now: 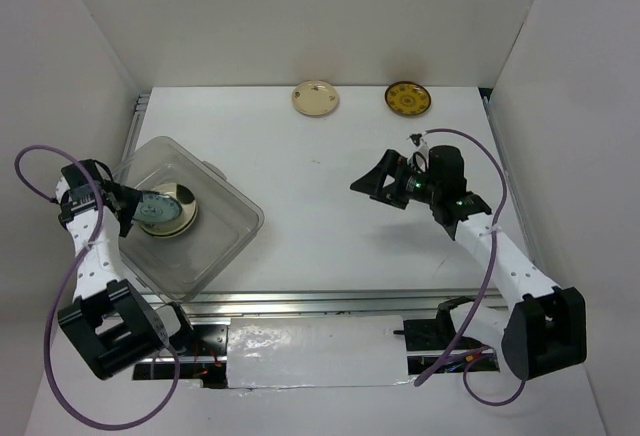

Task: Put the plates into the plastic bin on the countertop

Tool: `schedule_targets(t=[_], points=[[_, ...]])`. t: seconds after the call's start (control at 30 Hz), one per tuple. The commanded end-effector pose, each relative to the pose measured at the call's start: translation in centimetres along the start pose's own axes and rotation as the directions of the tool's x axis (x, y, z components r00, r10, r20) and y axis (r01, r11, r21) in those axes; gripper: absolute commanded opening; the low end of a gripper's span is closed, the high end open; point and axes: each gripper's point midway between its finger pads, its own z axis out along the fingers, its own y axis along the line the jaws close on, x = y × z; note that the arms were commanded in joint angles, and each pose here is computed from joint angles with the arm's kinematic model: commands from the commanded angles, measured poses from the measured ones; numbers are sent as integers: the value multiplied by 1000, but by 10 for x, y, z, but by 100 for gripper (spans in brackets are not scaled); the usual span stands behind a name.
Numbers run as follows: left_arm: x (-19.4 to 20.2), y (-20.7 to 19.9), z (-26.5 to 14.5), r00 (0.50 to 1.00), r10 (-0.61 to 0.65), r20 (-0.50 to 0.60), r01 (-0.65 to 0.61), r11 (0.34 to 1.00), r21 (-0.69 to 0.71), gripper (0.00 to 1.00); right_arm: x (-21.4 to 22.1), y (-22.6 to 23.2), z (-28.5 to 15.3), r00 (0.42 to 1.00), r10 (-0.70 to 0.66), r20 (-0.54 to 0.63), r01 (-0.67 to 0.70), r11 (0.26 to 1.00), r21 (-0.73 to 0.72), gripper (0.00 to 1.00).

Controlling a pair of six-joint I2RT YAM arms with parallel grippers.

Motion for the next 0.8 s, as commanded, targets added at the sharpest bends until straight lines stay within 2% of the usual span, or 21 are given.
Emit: schedule_targets(t=[0.0,0.07,0.13,0.17,0.27,0.3,0.37,0.4,0.43,0.47,0.5,0.53,0.6,0.63,0.7,0.73,0.77], points=[[-13,-22,-4,1000,16,11,-17,997,71,75,-12,11,-10,998,-52,38,53,998,-33,100],[-11,-27,-10,999,40,4,-40,995,93,84,-18,8,-10,997,-51,53,52,998,-16,100],[-8,-39,-26,994,107,-2,-106,981,161,99,-27,-4,-6,997,-30,66,30,1000,9,100],[-1,-37,-33,990,136,-35,-129,978,162,99,-35,-8,-3,997,-23,79,22,1000,23,100],[20,-59,-68,941,336,-40,-309,901,306,99,-80,-64,9,973,72,217,-114,976,185,100],[30,-61,-84,927,373,-32,-340,876,343,99,-102,-101,17,944,141,298,-216,948,235,100],[56,-67,-103,882,471,-15,-424,807,410,99,-131,-122,28,899,232,371,-331,915,232,100],[63,-66,-114,871,491,19,-447,777,443,99,-140,-159,41,877,285,387,-399,881,255,100],[72,-67,-122,852,522,33,-476,748,462,99,-176,-160,41,854,284,436,-412,881,234,100],[76,-68,-130,832,553,51,-504,714,486,99,-177,-192,58,834,344,433,-481,836,263,100],[81,-69,-135,816,576,49,-519,693,500,99,-185,-206,61,819,360,446,-512,810,285,100],[86,-70,-140,799,599,49,-537,675,505,99,-221,-204,59,799,335,500,-509,820,263,100],[91,-76,-147,777,627,62,-557,638,532,99,-229,-235,69,756,372,538,-577,767,280,100],[97,-77,-149,762,645,57,-569,625,535,99,-252,-236,67,736,357,576,-580,771,263,100],[104,-82,-151,751,658,62,-572,601,559,99,-254,-266,72,686,409,602,-655,708,265,99],[110,-84,-153,739,672,60,-578,585,568,99,-274,-265,71,667,404,626,-659,712,243,99],[111,-84,-150,738,673,58,-581,589,562,99,-273,-287,75,639,416,646,-695,672,256,98]])
